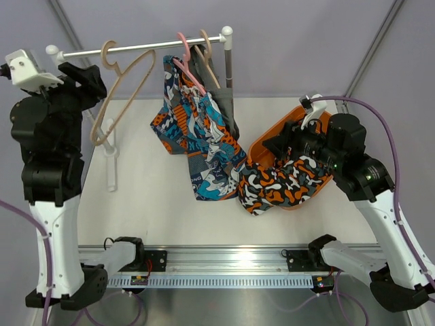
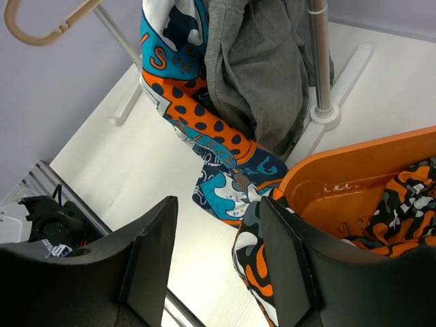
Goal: Remove the shorts from the hanger
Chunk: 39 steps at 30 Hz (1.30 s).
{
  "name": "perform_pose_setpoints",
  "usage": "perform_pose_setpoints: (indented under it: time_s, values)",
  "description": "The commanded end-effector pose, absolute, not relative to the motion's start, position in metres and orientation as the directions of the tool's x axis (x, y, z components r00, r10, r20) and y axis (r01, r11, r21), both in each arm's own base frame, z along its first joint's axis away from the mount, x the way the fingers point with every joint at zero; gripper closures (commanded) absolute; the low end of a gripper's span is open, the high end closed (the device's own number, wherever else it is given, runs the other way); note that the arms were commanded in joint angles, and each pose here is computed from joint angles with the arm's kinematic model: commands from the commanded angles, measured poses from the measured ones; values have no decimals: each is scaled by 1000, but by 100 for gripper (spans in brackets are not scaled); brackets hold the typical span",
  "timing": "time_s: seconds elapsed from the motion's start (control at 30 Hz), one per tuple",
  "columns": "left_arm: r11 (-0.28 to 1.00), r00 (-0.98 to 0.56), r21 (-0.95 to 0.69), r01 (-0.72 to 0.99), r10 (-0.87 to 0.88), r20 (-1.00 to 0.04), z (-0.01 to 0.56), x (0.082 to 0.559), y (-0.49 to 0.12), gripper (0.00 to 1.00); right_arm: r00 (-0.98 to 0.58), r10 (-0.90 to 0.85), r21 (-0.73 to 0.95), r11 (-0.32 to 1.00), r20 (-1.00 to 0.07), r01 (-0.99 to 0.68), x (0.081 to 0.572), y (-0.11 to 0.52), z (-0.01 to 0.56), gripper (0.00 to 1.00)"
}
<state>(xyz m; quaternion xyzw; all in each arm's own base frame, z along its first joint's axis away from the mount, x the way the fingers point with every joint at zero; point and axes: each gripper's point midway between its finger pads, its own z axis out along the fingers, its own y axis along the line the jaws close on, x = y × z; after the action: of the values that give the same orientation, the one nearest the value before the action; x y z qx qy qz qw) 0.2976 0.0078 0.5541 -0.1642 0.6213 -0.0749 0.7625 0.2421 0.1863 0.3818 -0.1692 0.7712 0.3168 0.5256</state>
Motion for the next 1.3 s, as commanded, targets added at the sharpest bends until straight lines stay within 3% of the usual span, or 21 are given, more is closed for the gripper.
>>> perform_pose_setpoints:
  time_s: [0.0, 0.07, 0.17, 0.47, 0.8, 1.27]
  values:
    - [939, 248, -336, 74, -343, -906, 576, 280, -24, 34, -379, 64, 295, 752, -923, -589, 238, 183, 381, 40]
    - [926, 187, -331, 179, -363, -913, 569, 279, -60, 34, -381, 67, 295, 758, -922, -582, 238, 182, 380, 40]
    - [934, 108, -298, 198, -323, -940, 543, 290, -104, 31, -383, 73, 296, 769, -921, -566, 240, 179, 379, 40]
    - [966, -89, -239, 103, -230, -969, 469, 361, -213, 23, -390, 76, 299, 779, -918, -552, 235, 174, 378, 39]
    - [969, -7, -184, -167, -188, -982, 466, 426, -216, 22, -395, 49, 273, 799, -918, -536, 226, 164, 371, 39]
    - [962, -37, -206, -181, -216, -976, 455, 442, -181, 26, -394, 49, 273, 800, -918, -534, 226, 163, 368, 39]
